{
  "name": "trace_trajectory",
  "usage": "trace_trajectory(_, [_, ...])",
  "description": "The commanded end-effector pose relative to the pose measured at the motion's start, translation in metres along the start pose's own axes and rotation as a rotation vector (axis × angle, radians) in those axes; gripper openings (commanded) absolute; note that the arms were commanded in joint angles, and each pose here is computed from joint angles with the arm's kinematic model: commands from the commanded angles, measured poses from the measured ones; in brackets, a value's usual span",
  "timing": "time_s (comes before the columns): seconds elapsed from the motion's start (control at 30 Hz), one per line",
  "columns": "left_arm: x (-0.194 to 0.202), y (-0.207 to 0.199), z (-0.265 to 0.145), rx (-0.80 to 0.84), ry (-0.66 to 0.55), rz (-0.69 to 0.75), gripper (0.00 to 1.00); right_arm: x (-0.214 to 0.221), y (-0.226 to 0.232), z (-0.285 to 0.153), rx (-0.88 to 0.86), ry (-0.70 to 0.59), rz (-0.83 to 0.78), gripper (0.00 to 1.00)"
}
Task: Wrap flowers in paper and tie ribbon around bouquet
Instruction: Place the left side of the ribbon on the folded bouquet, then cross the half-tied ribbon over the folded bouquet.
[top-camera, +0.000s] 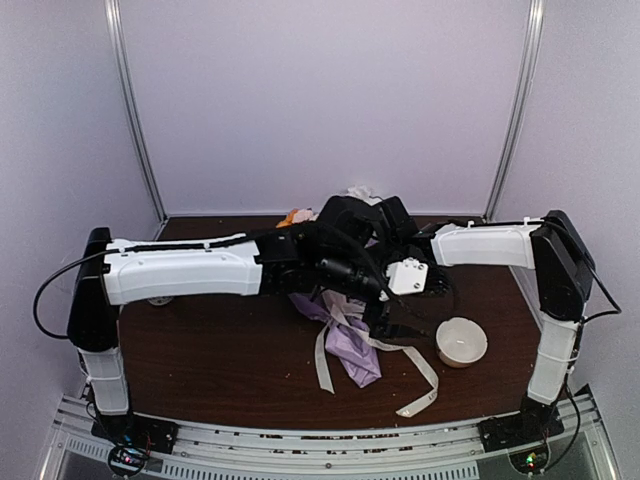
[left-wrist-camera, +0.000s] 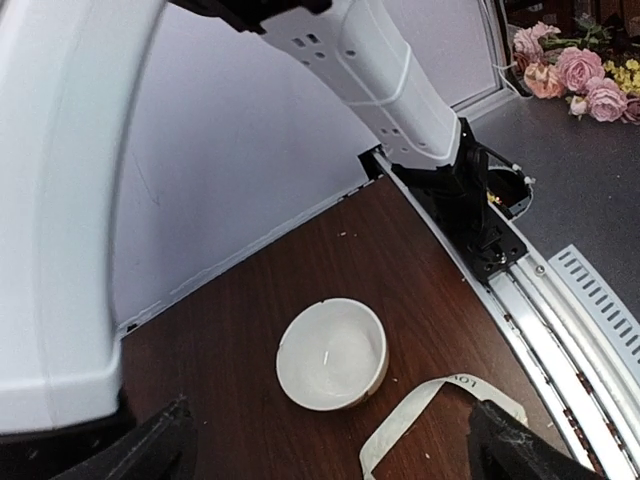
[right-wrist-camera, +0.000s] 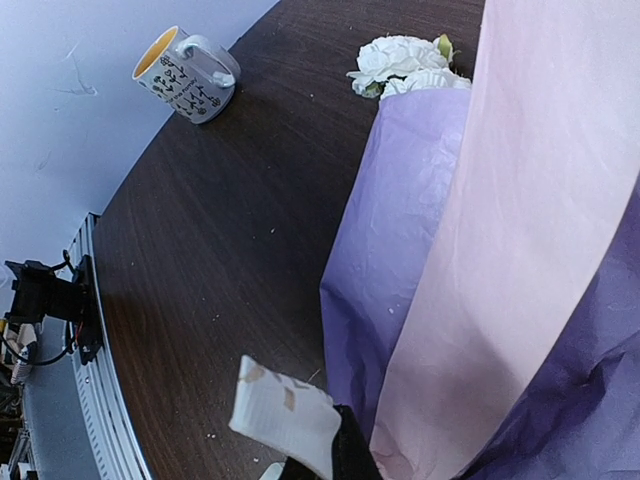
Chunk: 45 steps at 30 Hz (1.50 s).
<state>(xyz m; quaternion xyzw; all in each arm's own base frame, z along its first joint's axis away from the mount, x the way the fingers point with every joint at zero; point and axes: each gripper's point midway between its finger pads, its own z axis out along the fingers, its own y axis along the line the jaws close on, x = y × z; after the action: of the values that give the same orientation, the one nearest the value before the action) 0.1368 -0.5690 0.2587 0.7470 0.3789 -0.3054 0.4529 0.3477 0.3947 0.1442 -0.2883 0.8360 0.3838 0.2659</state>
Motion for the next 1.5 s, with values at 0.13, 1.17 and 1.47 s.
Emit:
trace_trajectory(0.13, [-0.002, 0.079, -0.163, -0.328, -0.309, -0.218, 0.45, -0.018, 0.018, -0.017, -0.037, -0.045, -0.061, 0.00])
trace_trajectory(1.17, [0.198, 0.084, -0.155, -0.268, -0.019, -0.475, 0.28, 0.013, 0.042, -0.018, -0.131, 0.043, -0.194, 0.00])
trace_trajectory(1.47, [0.190, 0.072, -0.155, -0.230, -0.082, -0.531, 0.00, 0.012, 0.031, -0.026, -0.048, 0.031, -0.176, 0.15])
